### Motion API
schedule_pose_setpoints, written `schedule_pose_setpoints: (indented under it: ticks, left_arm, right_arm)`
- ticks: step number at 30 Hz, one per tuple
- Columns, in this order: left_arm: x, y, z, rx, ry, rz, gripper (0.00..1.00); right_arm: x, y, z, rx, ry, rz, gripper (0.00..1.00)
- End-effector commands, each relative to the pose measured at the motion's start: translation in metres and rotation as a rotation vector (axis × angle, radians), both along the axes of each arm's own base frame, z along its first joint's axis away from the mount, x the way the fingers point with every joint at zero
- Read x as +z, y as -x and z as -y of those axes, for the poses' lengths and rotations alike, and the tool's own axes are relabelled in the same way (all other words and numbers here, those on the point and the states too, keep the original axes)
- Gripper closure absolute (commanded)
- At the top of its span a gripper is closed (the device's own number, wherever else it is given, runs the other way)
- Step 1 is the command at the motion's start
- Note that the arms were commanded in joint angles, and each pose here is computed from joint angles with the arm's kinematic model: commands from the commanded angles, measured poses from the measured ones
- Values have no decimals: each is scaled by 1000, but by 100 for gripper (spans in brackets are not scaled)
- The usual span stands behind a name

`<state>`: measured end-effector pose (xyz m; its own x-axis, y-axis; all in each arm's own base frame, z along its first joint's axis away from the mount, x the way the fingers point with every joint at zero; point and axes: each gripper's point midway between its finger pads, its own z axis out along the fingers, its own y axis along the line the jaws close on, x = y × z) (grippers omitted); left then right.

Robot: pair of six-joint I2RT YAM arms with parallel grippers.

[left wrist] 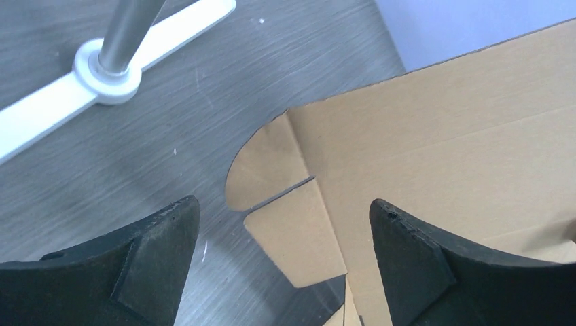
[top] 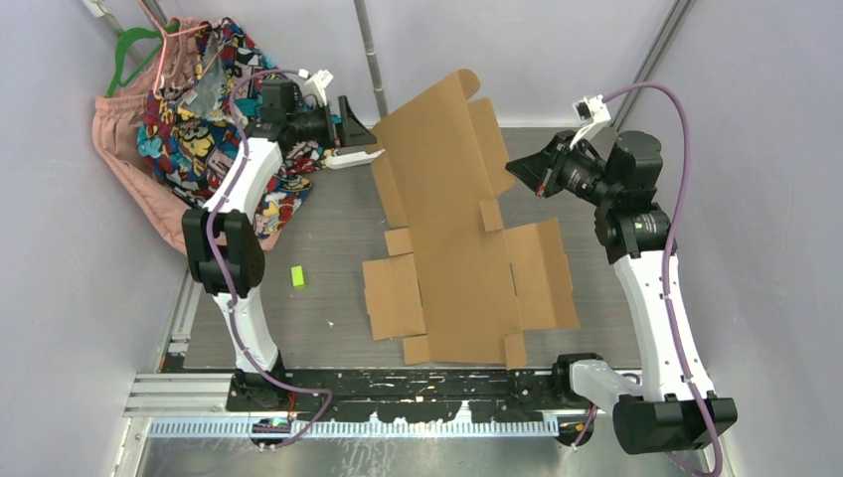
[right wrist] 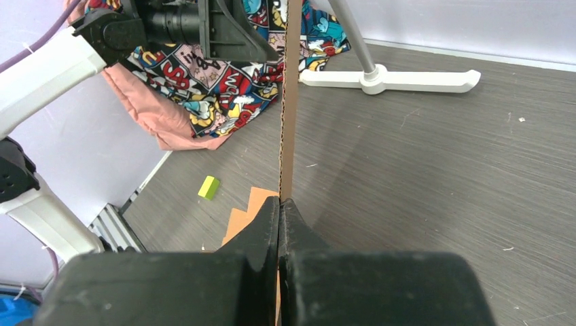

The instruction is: Fold the paper box

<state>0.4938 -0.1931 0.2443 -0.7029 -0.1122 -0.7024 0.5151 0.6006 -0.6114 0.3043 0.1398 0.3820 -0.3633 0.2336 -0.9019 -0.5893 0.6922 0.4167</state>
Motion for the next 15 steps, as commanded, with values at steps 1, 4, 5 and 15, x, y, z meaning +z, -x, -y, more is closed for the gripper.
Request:
schedule_pose_setpoints:
  ticks: [1, 4, 5, 15]
  left_arm:
    - [68, 12, 4, -113, 109, 190, 5]
    - [83, 15, 7, -170, 190, 207, 5]
    - [87, 15, 9, -188, 207, 215, 5]
    - [88, 9, 13, -284, 240, 212, 5]
  right_arm:
    - [28, 7, -9, 59, -12, 74, 99]
    - [26, 5, -13, 71, -11, 66, 99]
    - [26, 4, -13, 74, -11, 64, 99]
    - [25, -3, -23, 116, -1, 43, 99]
